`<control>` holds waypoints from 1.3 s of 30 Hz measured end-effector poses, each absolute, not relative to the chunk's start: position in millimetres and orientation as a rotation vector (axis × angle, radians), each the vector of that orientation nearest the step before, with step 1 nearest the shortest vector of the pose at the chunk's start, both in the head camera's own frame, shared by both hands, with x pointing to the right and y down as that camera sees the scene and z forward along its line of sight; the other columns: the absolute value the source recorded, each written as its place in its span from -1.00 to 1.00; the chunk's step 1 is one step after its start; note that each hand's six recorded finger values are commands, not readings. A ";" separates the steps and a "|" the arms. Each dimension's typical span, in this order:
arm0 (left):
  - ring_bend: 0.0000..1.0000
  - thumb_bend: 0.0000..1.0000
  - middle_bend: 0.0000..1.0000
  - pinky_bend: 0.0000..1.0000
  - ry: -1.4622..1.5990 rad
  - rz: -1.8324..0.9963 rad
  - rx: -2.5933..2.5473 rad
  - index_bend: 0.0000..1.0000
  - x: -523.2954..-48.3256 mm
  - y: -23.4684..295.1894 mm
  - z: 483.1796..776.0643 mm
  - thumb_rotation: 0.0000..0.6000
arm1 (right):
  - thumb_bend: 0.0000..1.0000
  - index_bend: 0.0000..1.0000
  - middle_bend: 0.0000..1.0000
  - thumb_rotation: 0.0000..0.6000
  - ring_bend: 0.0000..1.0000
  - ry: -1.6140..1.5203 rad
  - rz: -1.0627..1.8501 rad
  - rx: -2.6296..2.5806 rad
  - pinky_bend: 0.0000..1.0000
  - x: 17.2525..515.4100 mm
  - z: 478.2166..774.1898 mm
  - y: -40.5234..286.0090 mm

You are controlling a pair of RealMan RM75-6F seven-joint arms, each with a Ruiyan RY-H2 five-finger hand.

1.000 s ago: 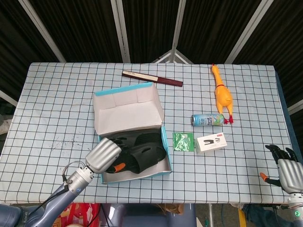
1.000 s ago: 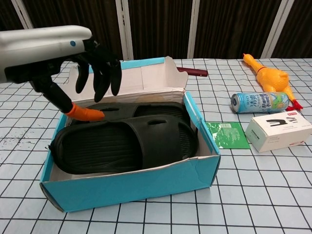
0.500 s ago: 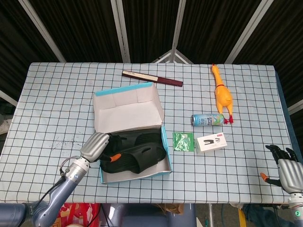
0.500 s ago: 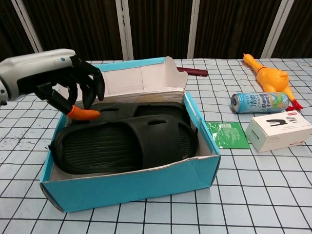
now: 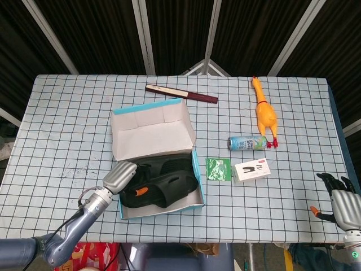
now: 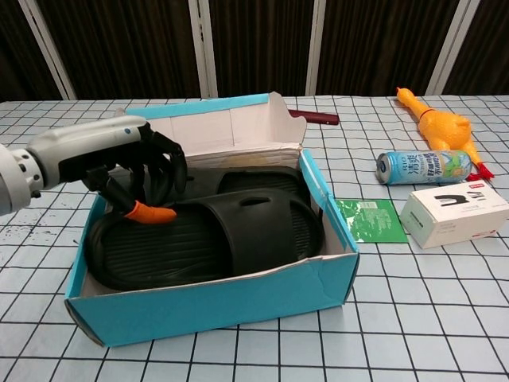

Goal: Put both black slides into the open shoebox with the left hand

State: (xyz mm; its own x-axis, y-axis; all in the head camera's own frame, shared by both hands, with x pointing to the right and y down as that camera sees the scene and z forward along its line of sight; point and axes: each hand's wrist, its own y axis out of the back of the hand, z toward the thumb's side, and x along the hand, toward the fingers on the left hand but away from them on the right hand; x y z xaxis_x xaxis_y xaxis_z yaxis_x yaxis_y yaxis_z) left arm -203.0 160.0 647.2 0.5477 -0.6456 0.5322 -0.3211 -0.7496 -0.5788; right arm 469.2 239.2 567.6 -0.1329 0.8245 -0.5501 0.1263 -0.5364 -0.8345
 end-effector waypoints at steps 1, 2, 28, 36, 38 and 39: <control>0.02 -0.26 0.26 0.24 0.780 -1.063 -2.363 0.04 -203.0 160.7 648.5 1.00 | -0.55 -0.64 -0.68 1.00 -0.60 -1.067 1.721 -1.612 -0.84 469.0 567.5 239.2; 0.02 -0.26 0.26 0.24 0.774 -1.064 -2.357 0.04 -202.9 161.2 649.1 1.00 | -0.55 -0.64 -0.68 1.00 -0.60 -1.067 1.721 -1.611 -0.84 469.1 567.3 239.1; -0.14 -0.27 -0.06 0.05 0.751 -0.920 -2.215 -0.11 -200.6 154.3 608.1 1.00 | -0.55 -0.64 -0.68 1.00 -0.60 -1.067 1.718 -1.607 -0.84 468.6 566.9 239.2; -0.46 -0.27 -0.34 -0.24 0.800 -0.828 -2.204 -0.32 -233.2 154.6 539.6 1.00 | -0.55 -0.64 -0.68 1.00 -0.60 -1.064 1.718 -1.608 -0.84 466.7 566.9 239.8; -0.64 -0.27 -0.52 -0.40 0.778 -0.861 -2.145 -0.43 -254.3 161.5 530.2 1.00 | -0.55 -0.64 -0.68 1.00 -0.60 -1.061 1.716 -1.609 -0.84 465.9 567.0 239.7; -0.70 -0.27 -0.59 -0.44 0.771 -0.880 -2.110 -0.48 -264.0 165.0 527.7 1.00 | -0.55 -0.64 -0.69 1.00 -0.60 -1.061 1.714 -1.609 -0.84 465.4 566.8 239.6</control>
